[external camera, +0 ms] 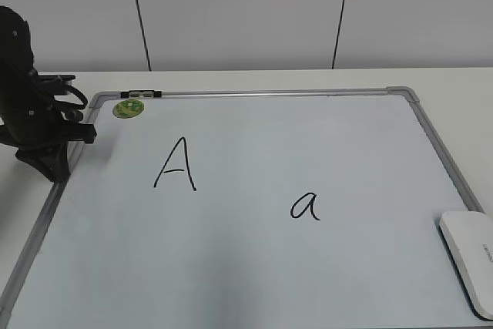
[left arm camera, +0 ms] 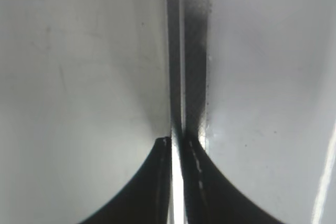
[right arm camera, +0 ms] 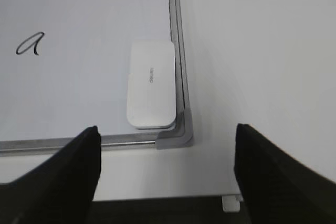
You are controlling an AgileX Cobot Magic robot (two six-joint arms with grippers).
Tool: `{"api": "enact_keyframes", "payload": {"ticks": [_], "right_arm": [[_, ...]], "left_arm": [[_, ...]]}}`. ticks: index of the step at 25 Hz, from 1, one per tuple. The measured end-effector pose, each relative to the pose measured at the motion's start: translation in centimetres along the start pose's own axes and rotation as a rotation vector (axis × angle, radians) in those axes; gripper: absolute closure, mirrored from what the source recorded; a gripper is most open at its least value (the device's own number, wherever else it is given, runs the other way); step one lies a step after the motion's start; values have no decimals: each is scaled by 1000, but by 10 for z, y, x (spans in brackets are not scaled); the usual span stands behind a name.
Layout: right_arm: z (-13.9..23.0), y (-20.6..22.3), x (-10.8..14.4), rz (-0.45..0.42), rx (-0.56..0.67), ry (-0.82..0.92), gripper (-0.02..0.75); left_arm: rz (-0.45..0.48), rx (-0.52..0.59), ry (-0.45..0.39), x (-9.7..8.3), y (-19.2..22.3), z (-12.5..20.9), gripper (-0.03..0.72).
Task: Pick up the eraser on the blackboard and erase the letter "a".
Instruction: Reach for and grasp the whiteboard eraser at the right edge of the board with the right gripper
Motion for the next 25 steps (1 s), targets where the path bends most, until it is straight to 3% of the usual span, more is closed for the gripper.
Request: {"api": "enact_keyframes", "payload": {"ticks": [6, 19, 22, 25], "right_arm": [[-31, 29, 3, -5, 233, -2, 151], [-104, 109, 5, 29, 516, -49, 151], [-107, 115, 5, 29, 534, -51, 151], [-114, 164, 15, -32, 690, -35, 150]], "left_arm": [[0, 1, 0, 0, 0, 0, 661], [2, 1, -2, 0, 0, 0, 659], [4, 2, -3, 0, 0, 0, 659], [4, 2, -3, 0, 0, 0, 659]]}}
Point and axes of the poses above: a point on each arm's last joint axis where the gripper is mounted, y pointing out along that axis toward the gripper, x along the wrist's bending axis when the last joint is at zero, z = x × y, the point moved 2 cm from there along y, pointing out along that axis toward the gripper, and after that the axes turned 1 degree about -y, right-handed, at the moved point
